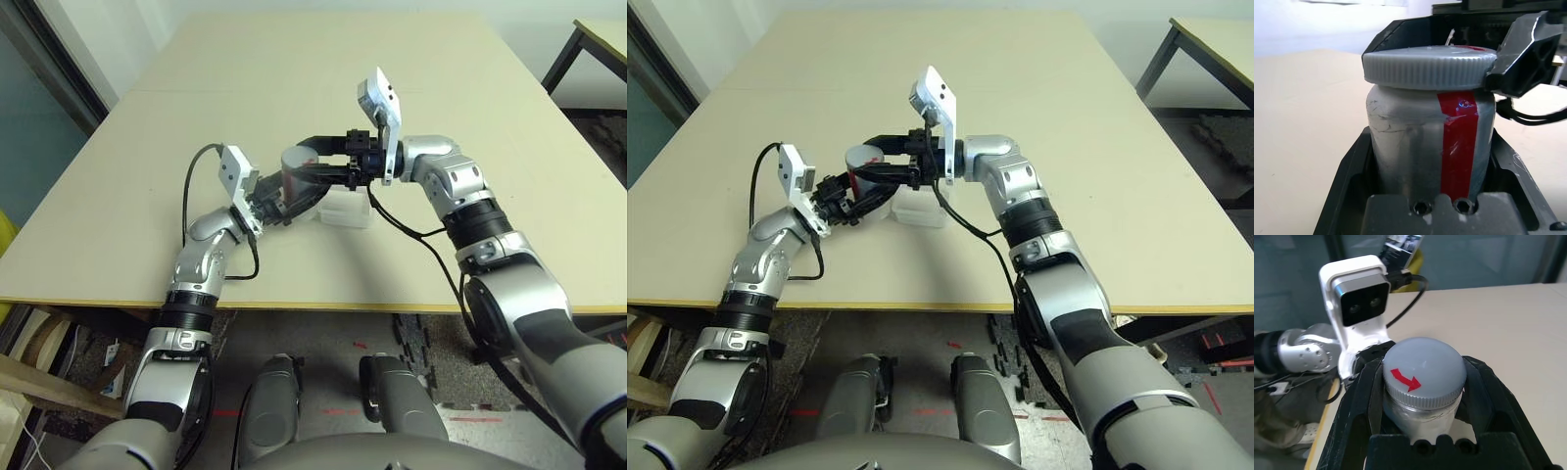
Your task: Pour the medicine from the bottle into the box.
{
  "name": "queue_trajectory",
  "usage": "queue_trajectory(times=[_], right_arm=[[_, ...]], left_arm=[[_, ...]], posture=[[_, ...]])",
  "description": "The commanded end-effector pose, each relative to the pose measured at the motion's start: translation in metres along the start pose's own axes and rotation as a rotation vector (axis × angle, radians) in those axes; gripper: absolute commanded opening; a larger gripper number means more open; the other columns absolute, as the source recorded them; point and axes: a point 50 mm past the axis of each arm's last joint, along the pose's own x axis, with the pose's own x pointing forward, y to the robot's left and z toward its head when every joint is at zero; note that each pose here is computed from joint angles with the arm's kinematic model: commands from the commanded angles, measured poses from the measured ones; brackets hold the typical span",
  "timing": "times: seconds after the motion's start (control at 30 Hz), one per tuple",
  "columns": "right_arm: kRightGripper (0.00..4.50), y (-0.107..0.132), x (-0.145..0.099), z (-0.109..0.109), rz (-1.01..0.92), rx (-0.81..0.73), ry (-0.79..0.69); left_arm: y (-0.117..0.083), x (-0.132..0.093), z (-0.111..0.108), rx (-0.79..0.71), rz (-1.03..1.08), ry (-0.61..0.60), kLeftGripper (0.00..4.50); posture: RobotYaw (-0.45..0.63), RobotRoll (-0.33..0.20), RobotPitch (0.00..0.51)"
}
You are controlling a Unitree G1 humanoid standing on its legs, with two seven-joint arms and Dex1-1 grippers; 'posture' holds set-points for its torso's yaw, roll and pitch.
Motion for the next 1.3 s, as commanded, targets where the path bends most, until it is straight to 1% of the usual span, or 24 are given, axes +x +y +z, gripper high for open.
queue_trajectory(times=[0.03,0.1,0.2,0.33,0.4,0.43,0.53,0.8,0.93,1.1,1.3], right_arm=[[2.58,0.012,0.012,0.014,0.256,-0.054,-0.055],[2.58,0.013,0.012,0.018,0.301,-0.046,-0.081],[2.58,0.013,0.014,0.019,0.329,-0.053,-0.073],[2.58,0.006,0.018,0.019,0.286,-0.065,-0.069],[3.29,0.003,0.017,0.019,0.262,-0.065,-0.069],[3.52,0.002,0.017,0.019,0.252,-0.061,-0.069],[4.50,-0.001,0.013,0.017,0.229,-0.054,-0.059],[4.50,-0.008,0.000,0.012,0.152,-0.041,-0.041],[4.50,-0.011,-0.003,0.011,0.121,-0.044,-0.034],[4.50,-0.012,-0.003,0.011,0.097,-0.048,-0.039],[4.50,-0.011,0.004,0.011,0.090,-0.050,-0.045]], left_arm=[[0.005,-0.003,-0.002,-0.014,0.044,0.021,2.80],[0.005,-0.003,-0.002,-0.015,0.043,0.022,2.80],[0.004,-0.003,-0.002,-0.015,0.041,0.022,2.80],[0.003,-0.004,-0.003,-0.015,0.042,0.024,2.80],[0.002,-0.005,-0.003,-0.015,0.043,0.024,2.80],[0.002,-0.005,-0.002,-0.015,0.044,0.023,2.80],[0.002,-0.006,-0.003,-0.016,0.046,0.024,2.80],[0.001,-0.005,-0.003,-0.022,0.043,0.025,2.80],[0.001,-0.005,-0.002,-0.021,0.043,0.026,2.80],[0.002,-0.004,-0.002,-0.019,0.042,0.025,2.80],[0.001,-0.002,-0.003,-0.017,0.035,0.026,2.80]], posture=[[-0.08,0.000,0.093],[-0.08,0.000,0.092],[-0.07,0.000,0.092],[-0.06,0.000,0.090],[-0.06,0.000,0.091],[-0.06,0.000,0.091],[-0.06,0.000,0.092],[-0.07,0.000,0.094],[-0.07,0.000,0.095],[-0.07,0.000,0.094],[-0.08,0.000,0.094]])
